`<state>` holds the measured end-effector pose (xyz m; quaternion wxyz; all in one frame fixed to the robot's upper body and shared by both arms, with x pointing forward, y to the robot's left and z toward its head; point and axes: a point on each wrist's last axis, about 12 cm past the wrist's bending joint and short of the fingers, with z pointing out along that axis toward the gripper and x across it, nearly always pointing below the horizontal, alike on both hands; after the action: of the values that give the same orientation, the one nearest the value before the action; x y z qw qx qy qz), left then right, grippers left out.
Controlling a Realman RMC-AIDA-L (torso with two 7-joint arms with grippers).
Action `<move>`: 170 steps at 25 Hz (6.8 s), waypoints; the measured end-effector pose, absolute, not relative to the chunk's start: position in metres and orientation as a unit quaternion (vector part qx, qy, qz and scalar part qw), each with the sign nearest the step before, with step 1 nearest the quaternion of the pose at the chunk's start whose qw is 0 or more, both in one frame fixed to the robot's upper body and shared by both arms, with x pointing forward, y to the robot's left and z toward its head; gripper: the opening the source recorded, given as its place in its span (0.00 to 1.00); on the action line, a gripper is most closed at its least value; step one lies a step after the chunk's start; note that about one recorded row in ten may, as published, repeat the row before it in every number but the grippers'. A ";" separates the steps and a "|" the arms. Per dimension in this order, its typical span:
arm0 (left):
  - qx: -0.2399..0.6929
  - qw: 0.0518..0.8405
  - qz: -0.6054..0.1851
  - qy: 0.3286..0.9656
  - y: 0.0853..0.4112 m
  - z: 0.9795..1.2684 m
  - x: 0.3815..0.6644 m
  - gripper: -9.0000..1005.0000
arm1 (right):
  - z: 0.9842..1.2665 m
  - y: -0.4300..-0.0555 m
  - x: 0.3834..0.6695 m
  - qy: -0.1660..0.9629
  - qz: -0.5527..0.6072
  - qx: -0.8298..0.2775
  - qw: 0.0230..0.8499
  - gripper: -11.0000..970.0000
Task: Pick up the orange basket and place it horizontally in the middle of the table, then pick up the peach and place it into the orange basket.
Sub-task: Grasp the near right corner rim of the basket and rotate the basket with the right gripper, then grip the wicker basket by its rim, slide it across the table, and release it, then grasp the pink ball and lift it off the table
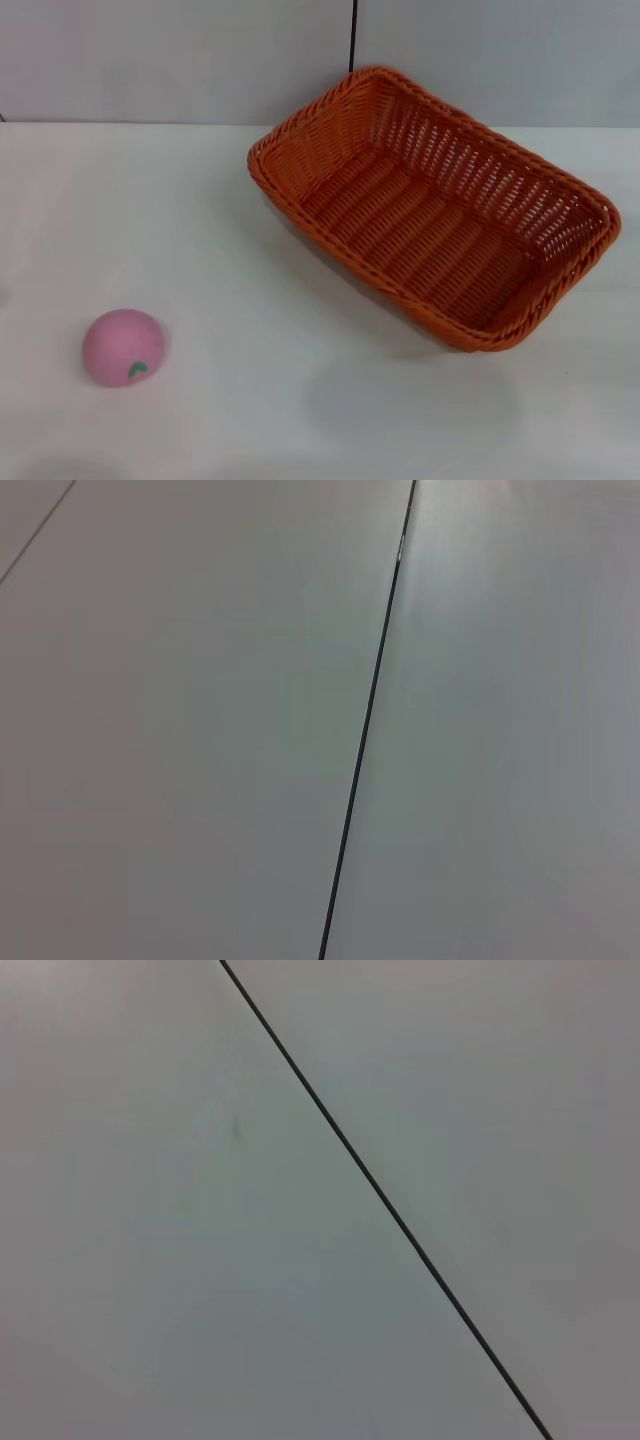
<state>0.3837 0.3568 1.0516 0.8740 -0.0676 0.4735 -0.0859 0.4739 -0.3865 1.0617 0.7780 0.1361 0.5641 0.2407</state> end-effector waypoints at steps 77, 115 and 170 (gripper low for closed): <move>-0.085 0.879 -0.085 0.462 0.353 1.052 0.383 0.66 | 1.162 -0.257 0.622 0.911 0.157 -0.344 0.165 0.61; -0.096 0.876 -0.086 0.464 0.356 1.051 0.378 0.66 | 1.211 -0.256 0.603 0.754 0.357 -0.498 0.239 0.21; 0.164 0.634 -0.281 0.702 0.361 1.020 0.374 0.71 | 1.100 -0.344 0.530 0.657 0.406 -0.084 0.629 0.39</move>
<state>0.3736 0.3609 1.0195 0.6339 0.1642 0.7016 -0.2810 0.5300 -0.3439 1.0996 0.6294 -0.0844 0.6575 0.4055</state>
